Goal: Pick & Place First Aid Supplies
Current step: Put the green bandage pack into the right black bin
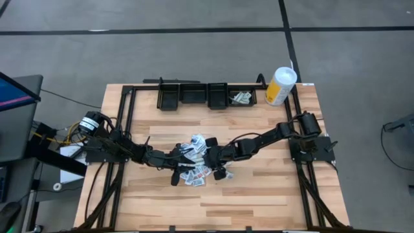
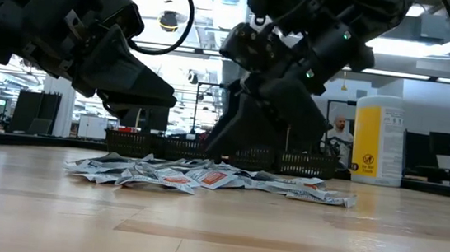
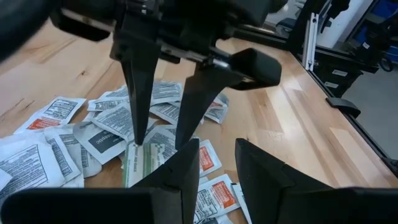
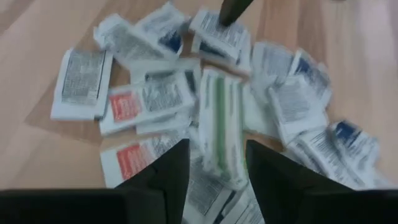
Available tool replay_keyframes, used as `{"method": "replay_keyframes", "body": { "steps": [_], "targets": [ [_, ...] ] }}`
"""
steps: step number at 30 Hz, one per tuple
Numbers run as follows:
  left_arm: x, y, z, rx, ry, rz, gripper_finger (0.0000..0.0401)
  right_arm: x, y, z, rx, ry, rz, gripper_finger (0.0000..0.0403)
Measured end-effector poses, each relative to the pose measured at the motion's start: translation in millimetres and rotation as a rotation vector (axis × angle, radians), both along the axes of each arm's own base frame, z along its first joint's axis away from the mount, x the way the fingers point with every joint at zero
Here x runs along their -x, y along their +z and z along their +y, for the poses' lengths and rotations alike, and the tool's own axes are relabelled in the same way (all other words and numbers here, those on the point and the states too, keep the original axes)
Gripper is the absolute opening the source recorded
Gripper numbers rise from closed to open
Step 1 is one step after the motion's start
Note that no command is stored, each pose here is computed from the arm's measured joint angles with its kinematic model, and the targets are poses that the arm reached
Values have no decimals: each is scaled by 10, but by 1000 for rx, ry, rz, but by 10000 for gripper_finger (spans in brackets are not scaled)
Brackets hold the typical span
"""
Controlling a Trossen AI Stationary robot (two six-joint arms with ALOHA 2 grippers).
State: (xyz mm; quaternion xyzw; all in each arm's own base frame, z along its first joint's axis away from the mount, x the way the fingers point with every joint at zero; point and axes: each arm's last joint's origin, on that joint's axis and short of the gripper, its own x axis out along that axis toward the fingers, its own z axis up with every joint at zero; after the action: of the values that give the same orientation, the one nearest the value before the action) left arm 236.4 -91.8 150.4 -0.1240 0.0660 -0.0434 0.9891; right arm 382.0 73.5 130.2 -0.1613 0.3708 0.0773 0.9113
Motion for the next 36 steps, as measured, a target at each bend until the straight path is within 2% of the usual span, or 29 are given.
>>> {"method": "replay_keyframes", "body": {
  "steps": [36],
  "targets": [
    [-2, 2, -1, 0, 0, -1, 104, 15, -42, -142, -29, -15, 63, 130]
  ]
}}
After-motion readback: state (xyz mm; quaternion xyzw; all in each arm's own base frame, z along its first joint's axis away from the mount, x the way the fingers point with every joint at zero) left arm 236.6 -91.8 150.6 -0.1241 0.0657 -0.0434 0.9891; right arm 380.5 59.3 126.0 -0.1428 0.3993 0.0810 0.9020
